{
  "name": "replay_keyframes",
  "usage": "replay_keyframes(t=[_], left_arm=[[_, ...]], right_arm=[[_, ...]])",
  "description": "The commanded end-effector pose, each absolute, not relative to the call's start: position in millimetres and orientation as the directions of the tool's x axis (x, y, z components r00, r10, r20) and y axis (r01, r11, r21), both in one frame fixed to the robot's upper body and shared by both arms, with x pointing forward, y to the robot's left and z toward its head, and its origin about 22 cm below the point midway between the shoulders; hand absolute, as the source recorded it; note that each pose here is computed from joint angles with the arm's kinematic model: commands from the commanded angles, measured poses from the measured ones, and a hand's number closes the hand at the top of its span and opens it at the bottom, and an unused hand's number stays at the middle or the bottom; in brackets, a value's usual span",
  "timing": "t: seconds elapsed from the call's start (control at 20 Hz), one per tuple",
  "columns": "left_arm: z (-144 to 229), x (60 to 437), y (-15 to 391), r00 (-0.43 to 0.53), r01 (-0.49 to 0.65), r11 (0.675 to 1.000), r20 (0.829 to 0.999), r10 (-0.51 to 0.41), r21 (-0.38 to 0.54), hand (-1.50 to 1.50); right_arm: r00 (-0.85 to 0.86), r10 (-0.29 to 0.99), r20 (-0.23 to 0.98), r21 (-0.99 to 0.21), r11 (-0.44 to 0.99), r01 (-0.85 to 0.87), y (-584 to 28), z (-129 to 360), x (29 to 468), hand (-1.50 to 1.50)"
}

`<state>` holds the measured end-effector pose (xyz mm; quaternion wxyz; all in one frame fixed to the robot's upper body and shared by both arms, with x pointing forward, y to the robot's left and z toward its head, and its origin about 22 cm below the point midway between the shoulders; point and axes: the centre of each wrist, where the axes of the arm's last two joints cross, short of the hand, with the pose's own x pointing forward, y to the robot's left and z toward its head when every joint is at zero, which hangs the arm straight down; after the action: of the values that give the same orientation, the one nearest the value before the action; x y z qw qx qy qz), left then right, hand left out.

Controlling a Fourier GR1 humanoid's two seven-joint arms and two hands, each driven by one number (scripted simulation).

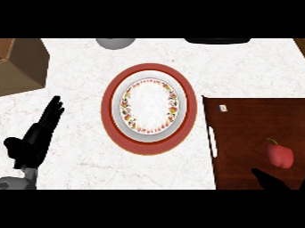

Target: Pick the bell pepper from the tray and place it in the plate

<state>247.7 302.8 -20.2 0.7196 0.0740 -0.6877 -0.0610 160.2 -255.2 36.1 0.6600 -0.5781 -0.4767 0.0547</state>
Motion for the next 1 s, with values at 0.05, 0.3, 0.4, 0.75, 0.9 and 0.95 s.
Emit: replay_keyframes(t=[0.05,0.3,0.4,0.75,0.9,0.95], left_arm=[[-12,256,309,0.042,0.003,0.983,0.983,-0.181,0.181,0.00],[-25,238,299,0.050,-0.018,0.984,0.983,-0.174,0.175,0.00],[-8,255,309,0.047,0.000,0.979,0.978,-0.203,0.203,0.00],[-24,251,305,0.039,-0.016,0.979,0.979,-0.200,0.201,0.00],[-26,236,314,0.040,-0.017,0.978,0.978,-0.207,0.208,0.00],[-14,253,302,0.049,0.003,0.983,0.981,-0.185,0.186,0.00]], right_arm=[[0.666,0.555,0.499,-0.867,0.326,0.377,-230,69,162,-1.50],[0.740,0.520,0.427,-0.899,0.334,0.284,-249,83,170,-1.50],[0.755,0.512,0.411,-0.904,0.335,0.265,-241,76,173,-1.50],[0.805,0.495,0.327,-0.922,0.354,0.157,-266,72,182,-1.50],[0.809,0.493,0.321,-0.922,0.357,0.148,-272,71,189,-1.50],[0.809,0.487,0.330,-0.918,0.367,0.154,-252,66,195,-1.50]])
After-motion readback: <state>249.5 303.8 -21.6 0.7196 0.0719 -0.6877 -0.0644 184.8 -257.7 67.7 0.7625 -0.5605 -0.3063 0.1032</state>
